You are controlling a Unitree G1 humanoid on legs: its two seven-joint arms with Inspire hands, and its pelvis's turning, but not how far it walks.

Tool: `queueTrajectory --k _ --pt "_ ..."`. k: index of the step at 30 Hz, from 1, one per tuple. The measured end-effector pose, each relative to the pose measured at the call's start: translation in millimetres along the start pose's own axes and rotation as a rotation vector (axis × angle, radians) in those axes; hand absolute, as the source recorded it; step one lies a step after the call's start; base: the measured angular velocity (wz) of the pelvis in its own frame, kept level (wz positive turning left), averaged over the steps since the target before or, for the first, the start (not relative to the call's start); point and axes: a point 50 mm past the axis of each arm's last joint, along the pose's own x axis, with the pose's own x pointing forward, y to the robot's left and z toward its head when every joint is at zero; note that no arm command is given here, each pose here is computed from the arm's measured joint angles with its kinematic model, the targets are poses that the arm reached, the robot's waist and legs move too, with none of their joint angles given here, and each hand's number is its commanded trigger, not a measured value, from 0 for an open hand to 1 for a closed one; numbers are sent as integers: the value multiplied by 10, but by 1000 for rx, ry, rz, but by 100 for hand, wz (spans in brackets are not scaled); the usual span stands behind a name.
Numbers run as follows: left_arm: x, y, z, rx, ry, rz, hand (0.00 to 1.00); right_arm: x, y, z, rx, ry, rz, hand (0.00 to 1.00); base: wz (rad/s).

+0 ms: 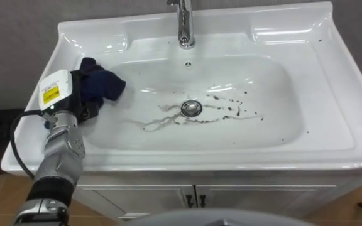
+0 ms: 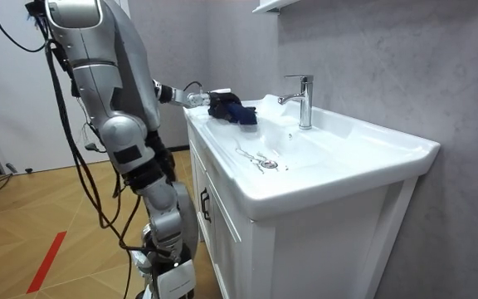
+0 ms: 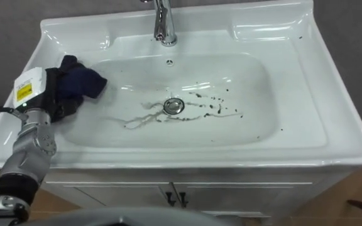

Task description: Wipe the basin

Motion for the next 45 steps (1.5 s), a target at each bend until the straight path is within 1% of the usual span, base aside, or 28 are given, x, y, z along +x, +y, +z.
queueTrajectory --k 8,11,16,18,21,22,27,32,43,45 --pt "-8 -14 16 -14 3 14 100 -3 2 32 0 -7 0 0 0" --pt "-9 -28 35 -67 17 10 100 -8 -4 59 -2 -18 -5 0 4" --pt "5 -21 23 -224 67 6 100 -25 -26 143 -9 -55 -10 0 3" --pt "30 -6 58 -245 60 -2 100 -27 -29 150 -18 -58 -11 0 22" --pt "84 44 111 -295 53 -16 100 -34 -31 196 -45 -77 -17 0 20" --pt "97 88 134 -319 44 -11 100 -36 -32 205 -51 -82 -19 0 10" --pt "95 236 216 -391 -2 2 100 -50 -57 253 -50 -117 -31 0 20" --pt "66 368 299 -348 -66 32 100 -56 -61 291 -71 -156 -42 0 11" --pt "19 680 579 -369 -216 146 100 -40 -31 254 -46 -203 -23 0 6" --pt "10 688 613 -359 -235 154 100 -39 -26 257 -51 -204 -21 0 7"
